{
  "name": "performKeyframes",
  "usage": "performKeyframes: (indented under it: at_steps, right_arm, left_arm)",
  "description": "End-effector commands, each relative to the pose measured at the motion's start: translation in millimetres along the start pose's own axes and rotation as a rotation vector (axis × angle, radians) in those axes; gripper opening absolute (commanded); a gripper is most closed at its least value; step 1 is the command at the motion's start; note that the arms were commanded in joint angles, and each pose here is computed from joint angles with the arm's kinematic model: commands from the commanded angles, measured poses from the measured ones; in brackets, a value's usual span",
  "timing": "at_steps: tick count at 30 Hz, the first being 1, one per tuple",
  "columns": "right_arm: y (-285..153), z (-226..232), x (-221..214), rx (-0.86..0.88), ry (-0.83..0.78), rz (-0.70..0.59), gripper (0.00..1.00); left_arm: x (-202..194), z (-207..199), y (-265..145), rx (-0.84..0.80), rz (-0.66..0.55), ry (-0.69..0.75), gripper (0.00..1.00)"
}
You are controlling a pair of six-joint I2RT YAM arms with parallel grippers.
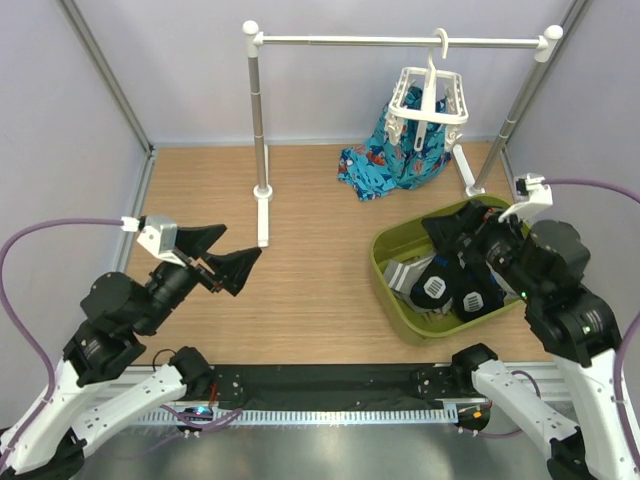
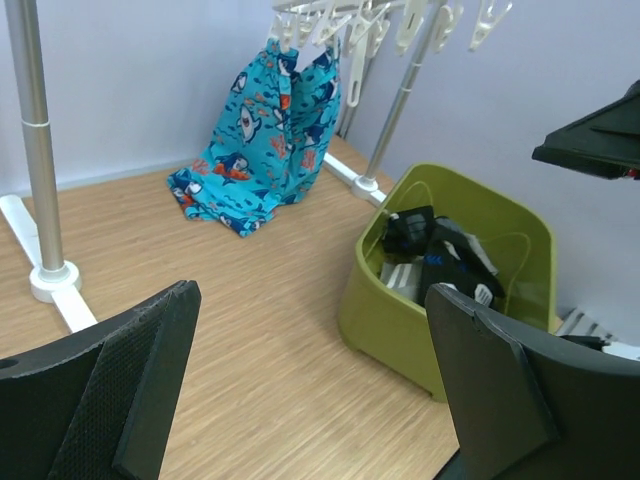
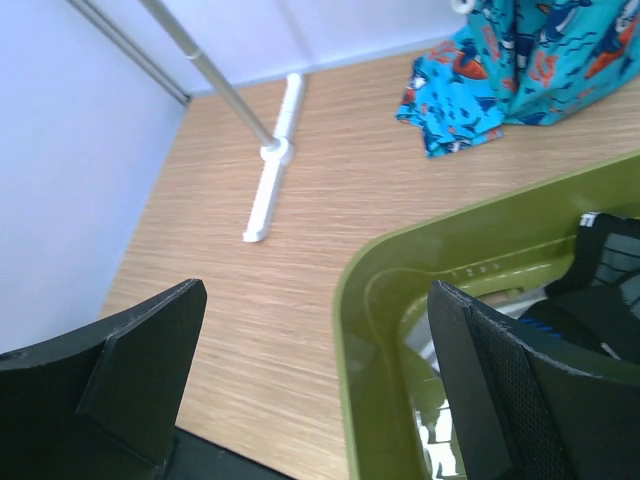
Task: Remove the socks clipped to the hanger
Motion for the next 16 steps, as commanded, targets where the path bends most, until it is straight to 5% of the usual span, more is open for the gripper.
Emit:
performKeyframes:
  at_steps: [1, 16]
  right_arm:
    - [-13, 11, 10, 0.095, 0.074, -0.057, 1.0]
    - [-45, 3, 21, 0.012, 0.033, -0.173, 1.0]
  left_arm:
    - [16, -10, -18, -0.06, -0.045, -0.081, 1.0]
    - [28, -26, -4, -0.127, -0.016, -0.136, 1.0]
Point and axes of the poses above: each gripper's point midway between its finger pads, its own y axis out along the fingers, its own z axis along the line the jaws close on, x = y × z, the point moved 10 cm from there along -y, back along the fingers, and after that the axes turned 9 degrees about -y, right-handed, at the moved point
